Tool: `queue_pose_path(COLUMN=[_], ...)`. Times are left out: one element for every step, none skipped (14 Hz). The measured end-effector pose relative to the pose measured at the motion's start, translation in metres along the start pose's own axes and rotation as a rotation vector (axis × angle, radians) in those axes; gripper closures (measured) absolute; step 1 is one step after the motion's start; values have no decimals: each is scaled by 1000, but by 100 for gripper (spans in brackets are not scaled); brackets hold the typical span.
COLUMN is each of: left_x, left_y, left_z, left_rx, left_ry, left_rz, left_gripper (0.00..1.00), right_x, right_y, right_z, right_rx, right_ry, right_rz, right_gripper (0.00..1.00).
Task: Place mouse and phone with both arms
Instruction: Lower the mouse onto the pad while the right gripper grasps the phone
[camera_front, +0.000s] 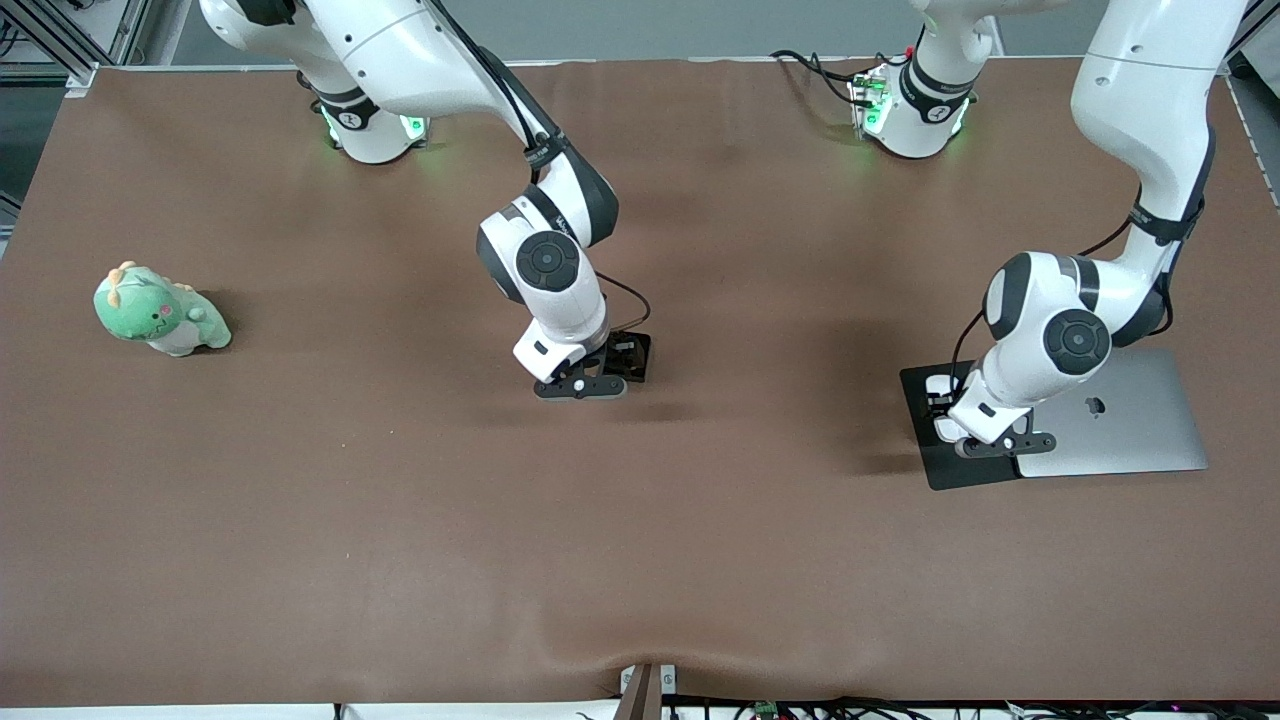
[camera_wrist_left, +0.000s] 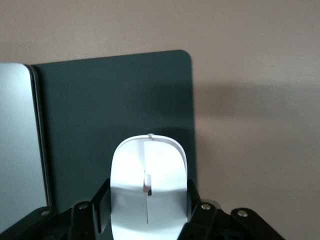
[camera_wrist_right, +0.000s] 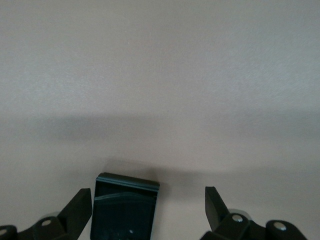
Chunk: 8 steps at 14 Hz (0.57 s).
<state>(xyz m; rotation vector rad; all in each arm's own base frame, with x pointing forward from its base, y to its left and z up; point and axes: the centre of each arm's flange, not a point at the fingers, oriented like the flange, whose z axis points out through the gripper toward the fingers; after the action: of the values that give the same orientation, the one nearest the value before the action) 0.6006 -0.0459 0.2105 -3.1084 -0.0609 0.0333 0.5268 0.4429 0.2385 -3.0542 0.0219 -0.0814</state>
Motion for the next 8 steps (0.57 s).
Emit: queue_pose_path(left_x=[1, 2, 3, 5, 7, 9, 10, 11], left_y=[-7, -10, -10, -9, -9, -9, -8, -8], left_z=[6, 11, 14, 16, 18, 20, 22, 24], left_rx=[-3, -5, -7, -7, -5, 0, 1, 0], left_ry=[-1, -2, -2, -2, -2, 0, -1, 0], left_rz=[-1, 0, 2, 4, 9, 15, 19, 19], left_gripper=[40, 40, 40, 40, 40, 40, 40, 40], right_x=[-7, -14, -21, -27, -33, -39, -47, -54], right_y=[0, 0, -2, -5, -10, -15, -22, -27], right_z=[9, 17, 22, 25, 28, 33, 38, 43], right_rx=[2, 2, 1, 0, 2, 4, 3, 2], right_ry=[5, 7, 6, 4, 5, 6, 5, 3], right_rz=[16, 31, 44, 55, 59, 66, 71, 74], right_gripper=[0, 0, 0, 0, 0, 0, 0, 0])
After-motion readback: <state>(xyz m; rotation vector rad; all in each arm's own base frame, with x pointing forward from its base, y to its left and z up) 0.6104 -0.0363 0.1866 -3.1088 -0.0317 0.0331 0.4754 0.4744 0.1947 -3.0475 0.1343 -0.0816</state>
